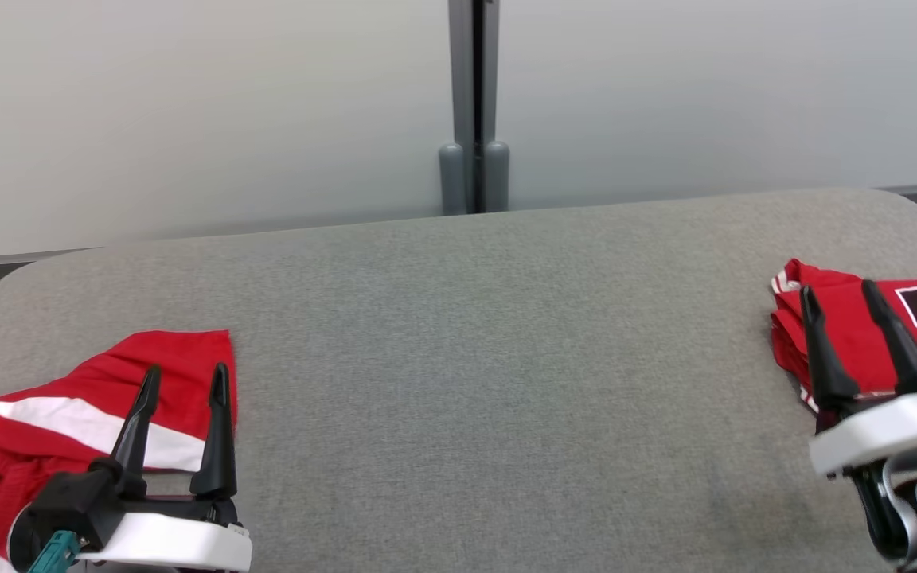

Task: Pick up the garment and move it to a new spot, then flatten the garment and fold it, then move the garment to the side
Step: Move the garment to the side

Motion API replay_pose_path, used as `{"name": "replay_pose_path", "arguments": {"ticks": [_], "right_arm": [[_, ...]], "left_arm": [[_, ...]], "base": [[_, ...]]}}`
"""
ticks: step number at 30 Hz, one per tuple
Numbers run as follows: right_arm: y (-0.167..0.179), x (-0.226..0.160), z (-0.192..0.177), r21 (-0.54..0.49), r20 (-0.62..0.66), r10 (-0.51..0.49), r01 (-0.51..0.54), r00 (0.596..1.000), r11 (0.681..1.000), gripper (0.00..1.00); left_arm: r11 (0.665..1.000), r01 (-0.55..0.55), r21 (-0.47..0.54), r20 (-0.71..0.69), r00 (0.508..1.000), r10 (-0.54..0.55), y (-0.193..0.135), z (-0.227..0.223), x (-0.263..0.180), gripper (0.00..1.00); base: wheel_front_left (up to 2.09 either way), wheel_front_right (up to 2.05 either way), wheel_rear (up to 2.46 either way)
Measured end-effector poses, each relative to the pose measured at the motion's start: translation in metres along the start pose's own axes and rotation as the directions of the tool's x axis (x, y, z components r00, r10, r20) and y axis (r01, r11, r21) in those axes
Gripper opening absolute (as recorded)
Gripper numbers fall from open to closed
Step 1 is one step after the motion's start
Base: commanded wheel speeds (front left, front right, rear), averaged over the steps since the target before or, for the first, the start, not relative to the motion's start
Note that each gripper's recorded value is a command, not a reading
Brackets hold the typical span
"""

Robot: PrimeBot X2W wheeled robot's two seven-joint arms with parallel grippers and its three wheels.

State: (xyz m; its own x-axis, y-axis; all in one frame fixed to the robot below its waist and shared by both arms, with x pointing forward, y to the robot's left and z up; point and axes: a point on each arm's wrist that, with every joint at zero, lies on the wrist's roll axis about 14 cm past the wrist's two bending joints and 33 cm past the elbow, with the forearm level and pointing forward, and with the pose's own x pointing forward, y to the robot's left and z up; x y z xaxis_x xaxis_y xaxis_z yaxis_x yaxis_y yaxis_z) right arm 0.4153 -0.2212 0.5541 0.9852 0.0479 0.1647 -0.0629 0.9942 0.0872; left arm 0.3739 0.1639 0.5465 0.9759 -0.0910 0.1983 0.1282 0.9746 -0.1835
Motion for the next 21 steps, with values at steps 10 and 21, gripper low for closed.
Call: {"name": "replay_pose_path", "arguments": {"ticks": [10,21], "right_arm": [[0.021,-0.041,-0.022,0.077,-0.029,0.01,-0.008,1.0,0.997,1.0],[0.031,-0.05,-0.016,0.071,-0.007,0.018,-0.018,1.0,0.997,1.0]], "left_arm": [[0.995,-0.101,0.009,-0.001,0.995,0.101,0.021,0.0,-0.027,1.0],[0.994,-0.111,0.019,-0.054,0.992,0.112,0.019,-0.018,-0.038,1.0]], "base": [[0.0,0.0,0.0],[0.0,0.0,0.0]]}}
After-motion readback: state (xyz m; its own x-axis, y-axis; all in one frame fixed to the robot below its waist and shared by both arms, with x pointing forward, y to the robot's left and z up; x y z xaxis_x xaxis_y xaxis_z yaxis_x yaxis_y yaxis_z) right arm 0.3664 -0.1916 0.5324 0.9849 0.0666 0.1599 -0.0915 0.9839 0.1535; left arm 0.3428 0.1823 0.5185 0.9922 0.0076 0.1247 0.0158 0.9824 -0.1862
